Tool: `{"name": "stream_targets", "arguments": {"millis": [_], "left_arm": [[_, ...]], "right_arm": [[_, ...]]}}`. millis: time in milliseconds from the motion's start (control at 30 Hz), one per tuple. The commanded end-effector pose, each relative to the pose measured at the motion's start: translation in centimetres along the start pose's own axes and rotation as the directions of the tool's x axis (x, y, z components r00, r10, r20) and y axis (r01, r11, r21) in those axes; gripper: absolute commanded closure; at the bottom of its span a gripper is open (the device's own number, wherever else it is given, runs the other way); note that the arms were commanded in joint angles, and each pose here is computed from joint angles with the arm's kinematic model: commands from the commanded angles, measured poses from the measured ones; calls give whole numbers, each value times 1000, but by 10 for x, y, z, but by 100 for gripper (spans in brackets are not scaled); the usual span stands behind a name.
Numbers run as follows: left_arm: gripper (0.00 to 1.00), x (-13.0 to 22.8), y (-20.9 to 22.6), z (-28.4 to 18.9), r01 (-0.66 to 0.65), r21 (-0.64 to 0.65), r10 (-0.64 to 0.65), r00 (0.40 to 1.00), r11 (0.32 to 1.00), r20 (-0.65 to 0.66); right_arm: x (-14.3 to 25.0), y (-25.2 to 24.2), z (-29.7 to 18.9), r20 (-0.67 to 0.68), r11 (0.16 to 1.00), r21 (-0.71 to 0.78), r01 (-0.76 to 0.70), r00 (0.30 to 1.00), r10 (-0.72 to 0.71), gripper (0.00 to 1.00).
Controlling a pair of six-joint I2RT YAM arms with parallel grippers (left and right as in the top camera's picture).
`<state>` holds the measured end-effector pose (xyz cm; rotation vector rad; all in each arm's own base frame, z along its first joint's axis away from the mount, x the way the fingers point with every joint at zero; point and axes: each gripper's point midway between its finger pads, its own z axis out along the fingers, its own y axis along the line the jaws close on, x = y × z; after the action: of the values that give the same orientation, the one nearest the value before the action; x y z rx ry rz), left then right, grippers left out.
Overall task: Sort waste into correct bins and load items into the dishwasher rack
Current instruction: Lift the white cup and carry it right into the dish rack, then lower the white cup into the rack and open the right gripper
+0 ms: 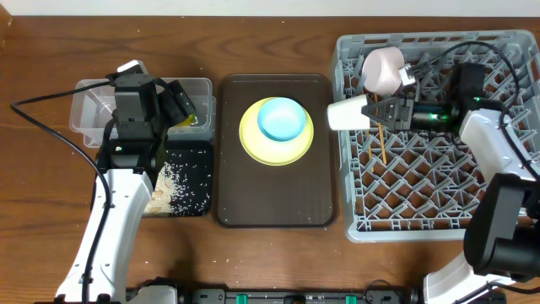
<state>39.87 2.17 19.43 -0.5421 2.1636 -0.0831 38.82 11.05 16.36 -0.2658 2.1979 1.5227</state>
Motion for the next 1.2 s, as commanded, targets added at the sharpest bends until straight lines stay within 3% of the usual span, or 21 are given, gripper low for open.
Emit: {"name": "stream_targets", "arguments": {"millis": [0, 600, 1033, 1167], "left_arm": [[5, -9, -1, -4, -6, -4, 6, 1000, 1000, 24], [4, -9, -1, -4, -6, -4, 6, 1000, 1000, 24], [5, -9, -1, -4, -6, -4, 6, 1000, 1000, 24], [5, -9, -1, -4, -6, -4, 6, 1000, 1000, 24]], "right_arm": [[4, -7, 5, -1, 997, 4, -72, 997, 72, 99], [19, -52, -5, -13, 963, 246, -111, 993, 118, 99], [32, -54, -11, -47, 956, 266, -124, 989, 141, 99], [43, -68, -17, -68, 924, 356, -142, 982, 177, 98]]}}
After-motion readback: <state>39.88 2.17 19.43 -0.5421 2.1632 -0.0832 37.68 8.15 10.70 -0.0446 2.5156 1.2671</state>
